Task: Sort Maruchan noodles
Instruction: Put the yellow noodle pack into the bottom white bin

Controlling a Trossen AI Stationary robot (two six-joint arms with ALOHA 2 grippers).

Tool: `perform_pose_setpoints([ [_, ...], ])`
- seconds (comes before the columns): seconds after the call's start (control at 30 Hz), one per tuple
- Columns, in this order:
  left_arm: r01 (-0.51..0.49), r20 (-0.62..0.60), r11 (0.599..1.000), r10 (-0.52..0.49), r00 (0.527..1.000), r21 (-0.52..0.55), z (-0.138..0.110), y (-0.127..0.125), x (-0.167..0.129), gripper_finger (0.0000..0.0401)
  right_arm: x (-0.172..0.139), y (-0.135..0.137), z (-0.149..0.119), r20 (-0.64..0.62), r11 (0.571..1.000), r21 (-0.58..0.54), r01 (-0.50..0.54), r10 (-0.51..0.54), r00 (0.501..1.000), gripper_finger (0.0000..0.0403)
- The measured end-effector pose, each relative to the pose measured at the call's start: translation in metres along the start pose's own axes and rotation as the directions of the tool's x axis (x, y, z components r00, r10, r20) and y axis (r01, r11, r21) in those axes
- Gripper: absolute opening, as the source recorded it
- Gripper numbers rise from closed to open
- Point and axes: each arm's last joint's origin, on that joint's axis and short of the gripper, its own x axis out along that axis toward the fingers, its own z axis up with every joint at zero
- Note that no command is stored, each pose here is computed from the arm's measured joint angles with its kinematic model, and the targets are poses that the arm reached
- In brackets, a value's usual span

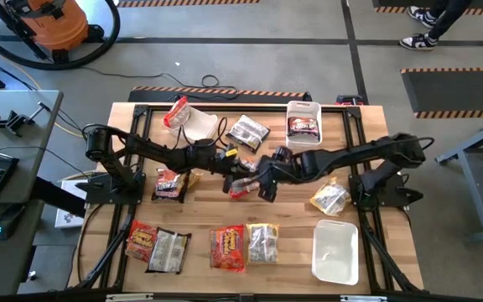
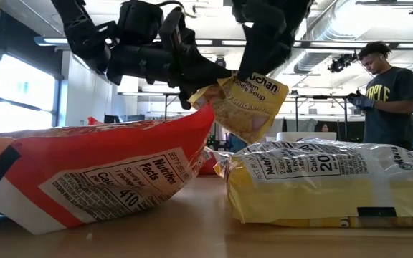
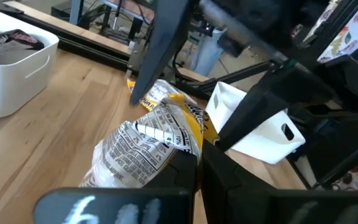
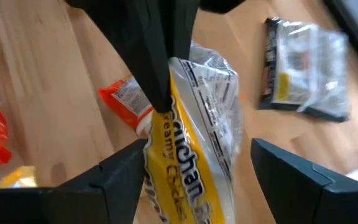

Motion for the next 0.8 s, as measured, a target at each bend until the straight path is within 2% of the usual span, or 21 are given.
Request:
perform_pose_setpoints([
  [0.1, 0.012, 0.003, 1.0, -0.012, 1.0, 0.01, 0.001, 0.001, -0.001, 0.0, 0.009, -0.003, -0.004, -0.002, 0.999, 0.022, -0.04, 0.04, 0.999, 0.0268],
  [0.33, 0.036, 0.003, 0.999, -0.036, 0.999, 0.01, 0.003, 0.004, -0.002, 0.0, 0.02, -0.004, -0.012, 0.012, 0.999, 0.034, -0.041, 0.04, 0.999, 0.0255],
  [0.43, 0.056, 0.02, 0.998, -0.056, 0.998, 0.019, 0.006, 0.005, -0.003, 0.0, 0.02, -0.004, -0.012, 0.013, 0.998, 0.049, -0.043, 0.042, 0.999, 0.0221],
  [0.67, 0.094, 0.033, 0.994, -0.096, 0.995, 0.06, 0.014, 0.003, -0.008, 0.0026, 0.019, -0.002, -0.01, 0.035, 0.996, 0.053, -0.064, 0.063, 0.997, 0.0104],
  [0.8, 0.071, 0.076, 0.991, -0.08, 0.994, 0.112, 0.028, 0.003, -0.028, 0.0056, 0.01, -0.001, -0.01, 0.046, 0.996, 0.034, -0.077, 0.076, 0.996, 0.0083],
])
